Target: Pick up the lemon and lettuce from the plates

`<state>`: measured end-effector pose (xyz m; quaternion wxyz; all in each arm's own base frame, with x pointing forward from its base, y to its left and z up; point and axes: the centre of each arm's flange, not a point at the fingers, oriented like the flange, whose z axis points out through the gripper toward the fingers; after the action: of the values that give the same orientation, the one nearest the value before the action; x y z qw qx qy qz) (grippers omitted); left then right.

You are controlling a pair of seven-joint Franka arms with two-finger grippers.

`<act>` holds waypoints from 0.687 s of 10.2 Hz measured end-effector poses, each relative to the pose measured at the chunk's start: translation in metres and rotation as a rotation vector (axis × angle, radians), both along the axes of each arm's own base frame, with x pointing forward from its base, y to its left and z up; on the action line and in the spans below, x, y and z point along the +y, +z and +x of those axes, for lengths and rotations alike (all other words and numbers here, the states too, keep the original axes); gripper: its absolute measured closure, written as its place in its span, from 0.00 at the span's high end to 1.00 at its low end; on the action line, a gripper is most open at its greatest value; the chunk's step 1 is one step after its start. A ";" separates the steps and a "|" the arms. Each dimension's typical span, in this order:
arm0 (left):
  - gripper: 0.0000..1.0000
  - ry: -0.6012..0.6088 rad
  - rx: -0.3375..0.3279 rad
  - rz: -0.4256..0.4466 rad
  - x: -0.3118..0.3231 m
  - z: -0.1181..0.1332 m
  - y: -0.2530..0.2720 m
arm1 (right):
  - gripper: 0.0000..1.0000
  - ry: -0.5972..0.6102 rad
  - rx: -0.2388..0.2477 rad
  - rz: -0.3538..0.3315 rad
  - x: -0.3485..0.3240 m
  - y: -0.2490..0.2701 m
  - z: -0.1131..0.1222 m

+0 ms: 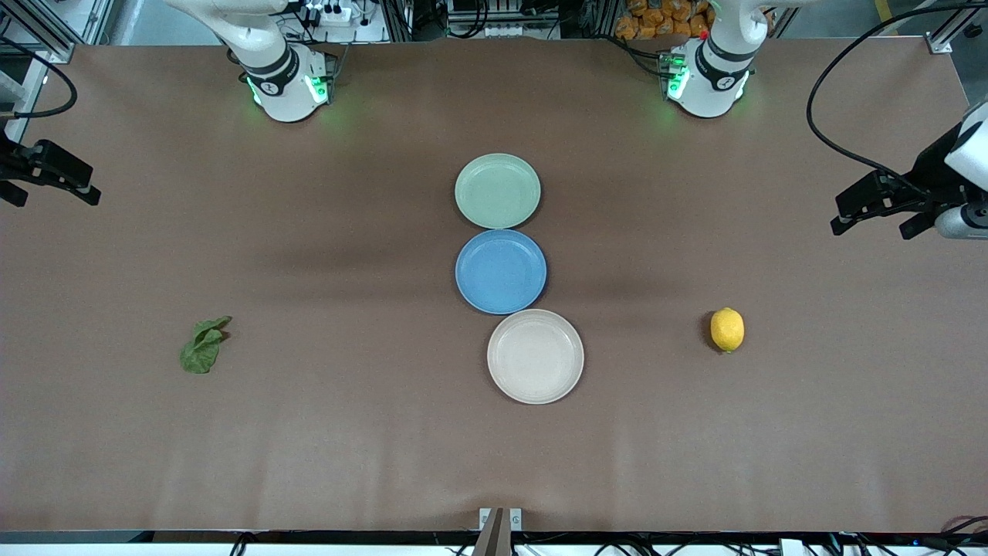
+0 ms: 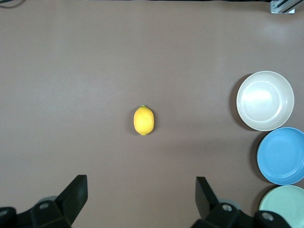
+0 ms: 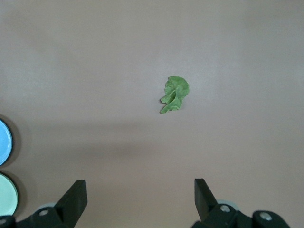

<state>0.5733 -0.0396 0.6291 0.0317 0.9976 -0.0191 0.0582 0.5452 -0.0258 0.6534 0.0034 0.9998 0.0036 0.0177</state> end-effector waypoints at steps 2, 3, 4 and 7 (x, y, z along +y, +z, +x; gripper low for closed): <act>1.00 -0.006 -0.002 0.025 -0.001 0.000 0.001 | 1.00 -0.002 0.001 0.000 -0.001 0.000 0.000; 1.00 -0.010 -0.002 0.028 -0.003 0.000 0.001 | 1.00 -0.003 0.001 0.000 -0.001 0.000 0.000; 1.00 -0.015 -0.001 0.028 -0.006 -0.001 0.001 | 1.00 -0.003 0.001 0.000 -0.001 0.000 0.000; 1.00 -0.019 0.000 0.029 -0.007 -0.001 0.001 | 1.00 -0.003 0.001 0.000 -0.002 0.000 0.000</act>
<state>0.5724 -0.0465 0.6297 0.0175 0.9977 -0.0297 0.0578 0.5450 -0.0273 0.6533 0.0034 0.9998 0.0021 0.0171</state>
